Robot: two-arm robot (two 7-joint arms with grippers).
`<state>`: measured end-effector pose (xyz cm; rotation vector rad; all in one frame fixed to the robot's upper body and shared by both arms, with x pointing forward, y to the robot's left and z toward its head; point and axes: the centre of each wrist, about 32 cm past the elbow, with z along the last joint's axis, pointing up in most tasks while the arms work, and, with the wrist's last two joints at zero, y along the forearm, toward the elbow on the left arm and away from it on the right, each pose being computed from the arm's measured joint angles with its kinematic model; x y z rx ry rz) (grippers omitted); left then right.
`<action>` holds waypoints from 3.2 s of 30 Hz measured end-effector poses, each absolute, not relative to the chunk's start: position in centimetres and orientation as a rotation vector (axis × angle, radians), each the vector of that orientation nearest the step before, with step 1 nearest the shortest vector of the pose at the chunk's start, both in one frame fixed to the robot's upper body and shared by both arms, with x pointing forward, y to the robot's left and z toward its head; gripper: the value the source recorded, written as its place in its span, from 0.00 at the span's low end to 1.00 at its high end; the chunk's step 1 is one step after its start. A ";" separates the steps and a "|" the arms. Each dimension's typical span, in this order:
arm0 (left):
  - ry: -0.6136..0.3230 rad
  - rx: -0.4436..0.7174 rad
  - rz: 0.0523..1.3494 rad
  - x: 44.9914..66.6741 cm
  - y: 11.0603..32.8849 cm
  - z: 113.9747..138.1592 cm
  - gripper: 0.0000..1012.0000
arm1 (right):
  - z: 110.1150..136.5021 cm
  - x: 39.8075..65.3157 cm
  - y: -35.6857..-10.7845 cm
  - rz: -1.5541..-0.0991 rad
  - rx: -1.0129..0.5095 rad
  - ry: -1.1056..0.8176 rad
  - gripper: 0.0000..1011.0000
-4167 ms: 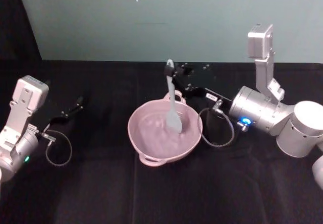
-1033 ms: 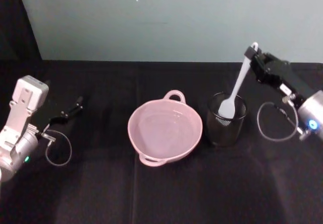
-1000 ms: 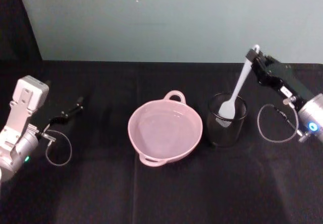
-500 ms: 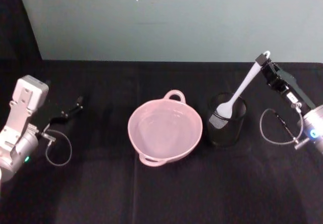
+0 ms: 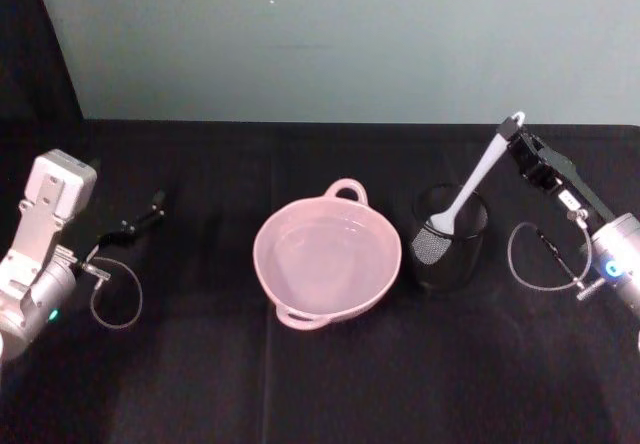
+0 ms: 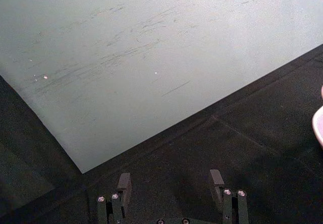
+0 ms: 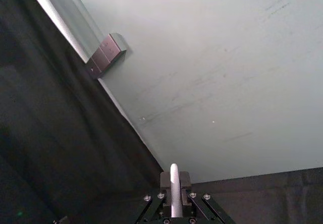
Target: Use the one hand to pick up the spoon and stir the clear water in the bowl.
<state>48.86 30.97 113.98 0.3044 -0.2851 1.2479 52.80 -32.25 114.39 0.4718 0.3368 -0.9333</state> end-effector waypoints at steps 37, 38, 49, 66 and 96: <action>-0.285 0.304 1.248 48.9 31.0 114.0 1.00 | 113.3 51.8 -32.7 -1.000 0.417 0.393 0.73; -0.285 0.304 1.248 48.9 31.0 114.0 1.00 | 113.4 51.7 -32.7 -1.003 0.413 0.395 0.75; -0.285 0.304 1.248 48.9 31.0 114.0 1.00 | 117.0 48.2 -33.3 -1.027 0.262 0.369 0.99; -0.285 0.304 1.248 48.9 31.0 114.0 1.00 | 117.1 47.3 -36.5 -1.171 0.024 0.279 0.99; -0.285 0.304 1.248 48.9 31.0 114.0 1.00 | 115.0 52.6 -33.7 -1.211 -0.313 -0.093 0.99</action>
